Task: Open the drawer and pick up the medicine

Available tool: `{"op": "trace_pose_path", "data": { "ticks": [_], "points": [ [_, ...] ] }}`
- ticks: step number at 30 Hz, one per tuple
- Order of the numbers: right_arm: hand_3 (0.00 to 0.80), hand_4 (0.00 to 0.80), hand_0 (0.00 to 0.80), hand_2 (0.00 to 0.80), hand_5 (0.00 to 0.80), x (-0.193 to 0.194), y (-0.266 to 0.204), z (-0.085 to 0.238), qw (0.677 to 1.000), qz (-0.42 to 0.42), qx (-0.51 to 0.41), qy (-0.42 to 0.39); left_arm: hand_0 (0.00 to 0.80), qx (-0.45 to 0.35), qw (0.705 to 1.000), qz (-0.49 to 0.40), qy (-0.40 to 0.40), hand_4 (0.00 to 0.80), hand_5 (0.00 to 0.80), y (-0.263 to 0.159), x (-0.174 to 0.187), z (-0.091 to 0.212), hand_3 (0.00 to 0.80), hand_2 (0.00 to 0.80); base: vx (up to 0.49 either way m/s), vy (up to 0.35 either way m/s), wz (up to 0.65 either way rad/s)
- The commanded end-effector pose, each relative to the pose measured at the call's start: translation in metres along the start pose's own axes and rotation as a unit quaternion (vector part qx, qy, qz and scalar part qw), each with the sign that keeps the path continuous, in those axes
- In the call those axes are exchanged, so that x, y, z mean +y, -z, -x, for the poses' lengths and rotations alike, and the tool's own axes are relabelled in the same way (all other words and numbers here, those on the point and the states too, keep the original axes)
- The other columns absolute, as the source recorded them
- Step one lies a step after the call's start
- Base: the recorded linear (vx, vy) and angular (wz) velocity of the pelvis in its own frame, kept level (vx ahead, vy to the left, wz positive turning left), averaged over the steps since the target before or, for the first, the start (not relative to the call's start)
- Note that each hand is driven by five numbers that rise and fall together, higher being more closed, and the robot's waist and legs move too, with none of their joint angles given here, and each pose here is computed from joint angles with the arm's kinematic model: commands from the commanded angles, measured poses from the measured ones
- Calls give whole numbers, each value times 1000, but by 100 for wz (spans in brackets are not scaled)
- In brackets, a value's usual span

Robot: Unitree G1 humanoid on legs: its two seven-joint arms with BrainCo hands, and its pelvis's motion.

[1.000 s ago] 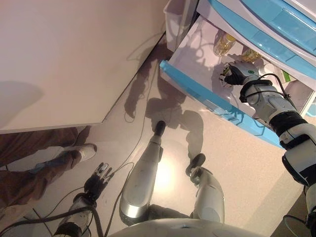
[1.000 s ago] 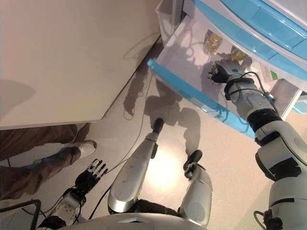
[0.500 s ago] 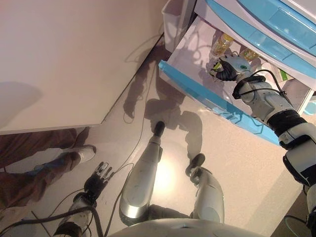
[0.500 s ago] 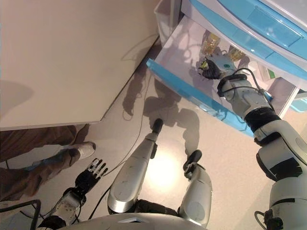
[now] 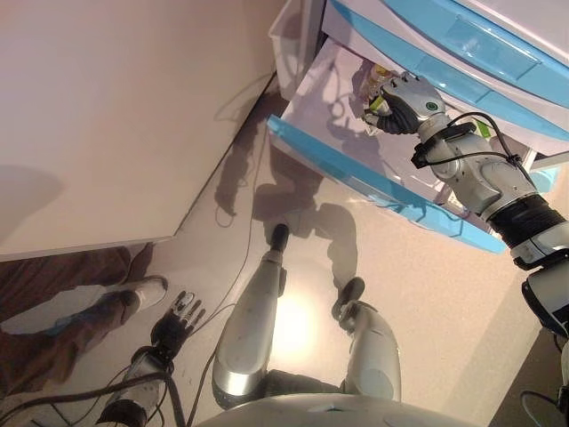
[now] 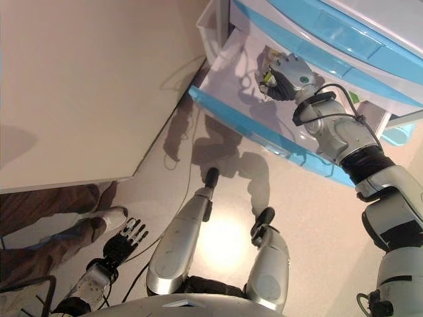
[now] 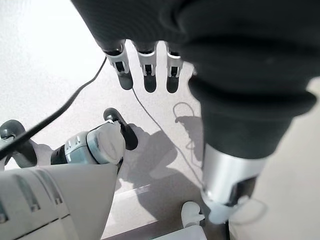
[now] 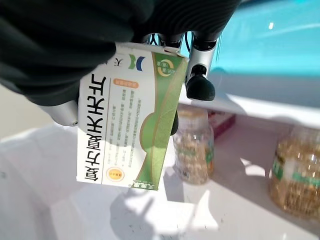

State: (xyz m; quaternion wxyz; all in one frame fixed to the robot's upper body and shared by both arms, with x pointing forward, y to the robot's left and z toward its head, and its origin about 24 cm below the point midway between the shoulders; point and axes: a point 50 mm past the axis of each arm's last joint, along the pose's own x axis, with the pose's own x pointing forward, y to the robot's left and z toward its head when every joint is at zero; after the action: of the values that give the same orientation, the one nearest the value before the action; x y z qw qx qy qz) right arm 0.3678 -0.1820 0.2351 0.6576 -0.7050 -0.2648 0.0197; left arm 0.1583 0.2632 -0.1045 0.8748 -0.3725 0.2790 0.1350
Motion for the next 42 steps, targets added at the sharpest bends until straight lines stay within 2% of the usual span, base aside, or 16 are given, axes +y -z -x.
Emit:
{"op": "trace_pose_path", "data": {
  "ticks": [1, 14, 26, 35, 42],
  "points": [
    [800, 800, 800, 800, 800, -32, 1, 0, 998, 23, -22, 56, 0, 20, 999, 1, -34, 0, 0, 13, 22, 18, 0, 0, -8, -3, -6],
    [800, 800, 800, 800, 800, -61, -30, 13, 990, -2, -107, 88, 0, 25, 998, 0, -57, 0, 0, 18, 32, 23, 0, 0, 6, -28, -6],
    [800, 800, 800, 800, 800, -95, -65, 37, 967, -33, -210, 137, 0, 34, 996, -1, -83, 0, 0, 29, 41, 28, 0, 0, 20, -27, -7],
    [800, 800, 800, 800, 800, -117, -75, 55, 951, -75, -244, 176, 0, 44, 993, 4, -113, 0, 0, 41, 51, 37, 0, 0, 40, -11, -3],
    [800, 800, 800, 800, 800, -127, -71, 60, 945, -110, -228, 207, 0, 61, 988, 6, -140, 0, 0, 51, 60, 44, 0, 0, 53, -3, -6]
  ]
}}
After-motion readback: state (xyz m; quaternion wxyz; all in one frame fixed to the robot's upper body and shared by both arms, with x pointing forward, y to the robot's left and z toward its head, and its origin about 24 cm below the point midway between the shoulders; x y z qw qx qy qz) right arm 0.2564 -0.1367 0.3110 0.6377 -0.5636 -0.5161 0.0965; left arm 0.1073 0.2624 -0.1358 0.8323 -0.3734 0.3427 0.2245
